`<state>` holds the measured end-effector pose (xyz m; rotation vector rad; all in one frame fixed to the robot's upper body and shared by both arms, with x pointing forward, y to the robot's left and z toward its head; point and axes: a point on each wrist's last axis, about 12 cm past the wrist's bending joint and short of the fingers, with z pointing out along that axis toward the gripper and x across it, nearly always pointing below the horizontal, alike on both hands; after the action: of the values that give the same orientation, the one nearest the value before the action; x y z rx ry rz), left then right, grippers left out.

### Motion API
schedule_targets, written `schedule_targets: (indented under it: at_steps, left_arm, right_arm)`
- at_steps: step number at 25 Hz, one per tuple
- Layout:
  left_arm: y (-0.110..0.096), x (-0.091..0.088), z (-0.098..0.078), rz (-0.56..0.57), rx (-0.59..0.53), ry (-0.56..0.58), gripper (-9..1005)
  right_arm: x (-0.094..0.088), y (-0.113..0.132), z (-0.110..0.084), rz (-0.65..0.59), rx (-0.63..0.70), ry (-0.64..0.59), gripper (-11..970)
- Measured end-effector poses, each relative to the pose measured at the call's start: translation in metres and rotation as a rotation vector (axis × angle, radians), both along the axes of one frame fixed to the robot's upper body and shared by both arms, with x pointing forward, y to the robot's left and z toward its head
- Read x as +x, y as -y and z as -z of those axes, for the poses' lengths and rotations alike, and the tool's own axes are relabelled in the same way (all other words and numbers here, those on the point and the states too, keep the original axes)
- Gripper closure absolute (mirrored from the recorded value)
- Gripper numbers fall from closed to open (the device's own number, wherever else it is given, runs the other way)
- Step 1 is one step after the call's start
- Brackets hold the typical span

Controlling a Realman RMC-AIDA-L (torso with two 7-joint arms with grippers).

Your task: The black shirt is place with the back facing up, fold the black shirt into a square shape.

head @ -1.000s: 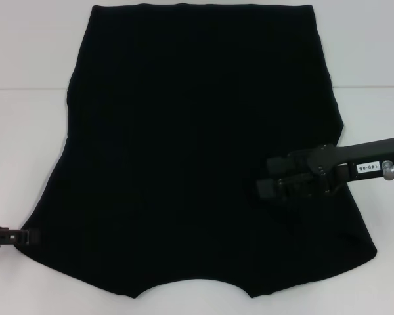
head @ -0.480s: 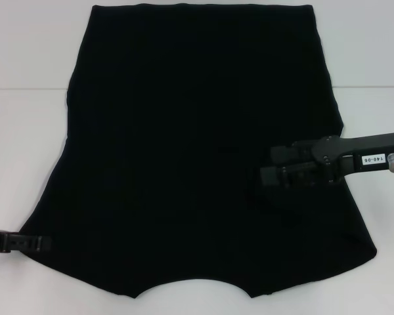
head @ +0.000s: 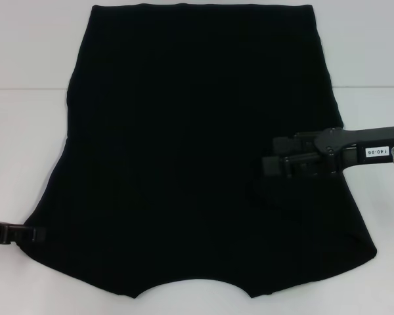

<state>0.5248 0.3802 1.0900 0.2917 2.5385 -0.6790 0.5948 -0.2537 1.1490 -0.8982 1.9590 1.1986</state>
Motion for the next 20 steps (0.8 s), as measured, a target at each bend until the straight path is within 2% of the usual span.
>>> schedule_targets:
  at_steps: [6,9,20]
  left_arm:
    - [-0.0013,0.0006,0.0011,-0.005,0.017,-0.004,403]
    - [-0.0015,0.0003,0.0021,-0.005,0.025,-0.008,666]
    - [0.0008,0.0025,0.0012,0.001,0.035,-0.002,896]
  right_arm:
    - [-0.0006,0.0025,-0.0003,0.01,0.012,0.004,37]
    - [-0.0011,0.0033,0.0001,0.012,0.014,0.003,37]
    - [-0.0016,0.01,0.001,0.047,0.016,0.001,35]
